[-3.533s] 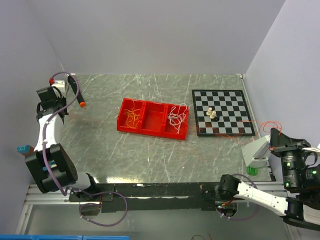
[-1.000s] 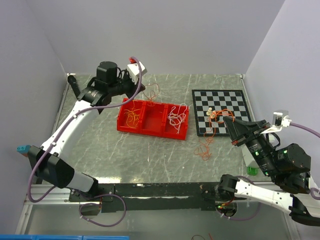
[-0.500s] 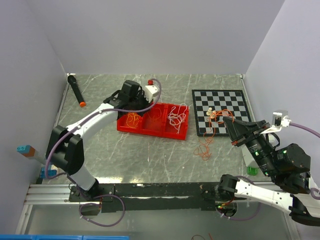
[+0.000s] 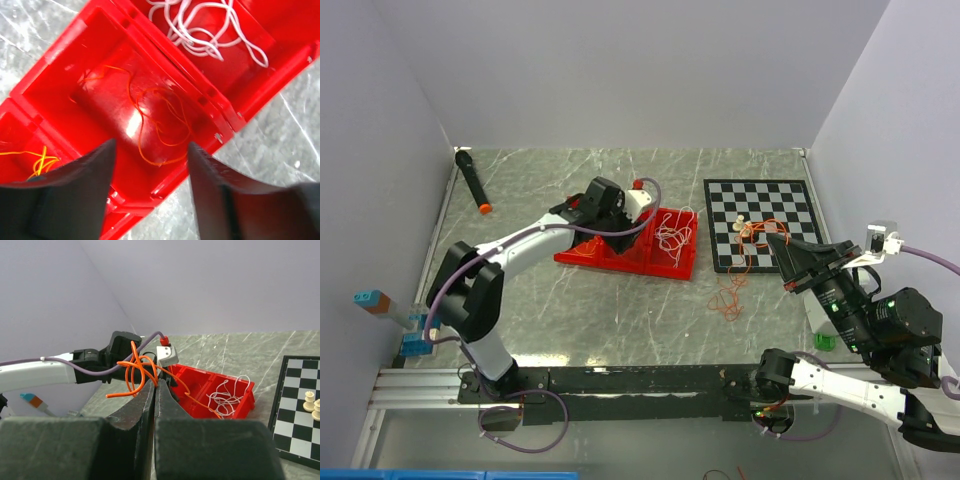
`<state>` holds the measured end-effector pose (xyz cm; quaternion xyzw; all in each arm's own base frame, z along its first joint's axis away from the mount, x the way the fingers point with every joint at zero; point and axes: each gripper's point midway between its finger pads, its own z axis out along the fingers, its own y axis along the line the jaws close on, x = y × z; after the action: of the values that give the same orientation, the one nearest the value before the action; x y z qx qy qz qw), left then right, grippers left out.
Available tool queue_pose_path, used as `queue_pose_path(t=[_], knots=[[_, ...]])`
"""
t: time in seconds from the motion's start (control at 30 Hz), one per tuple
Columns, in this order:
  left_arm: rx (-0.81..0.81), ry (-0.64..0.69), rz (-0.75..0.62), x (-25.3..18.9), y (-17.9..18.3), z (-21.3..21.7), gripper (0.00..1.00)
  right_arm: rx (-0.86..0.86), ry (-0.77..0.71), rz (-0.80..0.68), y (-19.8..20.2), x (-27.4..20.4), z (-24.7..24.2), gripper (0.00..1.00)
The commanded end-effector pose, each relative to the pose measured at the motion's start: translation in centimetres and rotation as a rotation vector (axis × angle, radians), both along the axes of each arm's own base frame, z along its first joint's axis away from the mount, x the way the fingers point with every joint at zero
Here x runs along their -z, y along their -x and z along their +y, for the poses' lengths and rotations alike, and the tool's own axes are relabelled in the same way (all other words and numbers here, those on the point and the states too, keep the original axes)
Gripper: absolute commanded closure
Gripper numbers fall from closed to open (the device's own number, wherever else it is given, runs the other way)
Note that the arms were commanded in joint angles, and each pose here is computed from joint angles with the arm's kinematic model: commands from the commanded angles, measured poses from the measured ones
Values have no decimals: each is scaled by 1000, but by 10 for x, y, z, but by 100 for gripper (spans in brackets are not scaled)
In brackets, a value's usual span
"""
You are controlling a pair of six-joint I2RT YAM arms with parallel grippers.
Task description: Untangle the cables
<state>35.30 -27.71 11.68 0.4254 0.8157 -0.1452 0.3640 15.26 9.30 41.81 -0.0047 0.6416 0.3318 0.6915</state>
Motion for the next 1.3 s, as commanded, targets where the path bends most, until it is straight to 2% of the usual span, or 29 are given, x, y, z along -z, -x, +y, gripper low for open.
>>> queue_pose_path(t=[0.0,0.17,0.3,0.57,0.77,1.0,1.27], knots=[[33,79,-25,-44,11,-6,30,-5,-2,-25,0,-12,2,100],[98,156,-64,-102,32,-6,14,-2,32,-8,-5,-8,11,100],[177,277,-102,-159,61,-8,1,0,67,18,-10,0,20,100],[394,490,65,-206,126,-52,3,11,83,28,-16,-1,29,100],[557,501,163,-191,165,-97,3,19,82,31,-18,-2,31,100],[636,568,267,-196,180,-125,1,30,73,22,-19,-5,30,100],[672,676,312,-215,173,-151,1,27,61,16,-22,-12,36,100]])
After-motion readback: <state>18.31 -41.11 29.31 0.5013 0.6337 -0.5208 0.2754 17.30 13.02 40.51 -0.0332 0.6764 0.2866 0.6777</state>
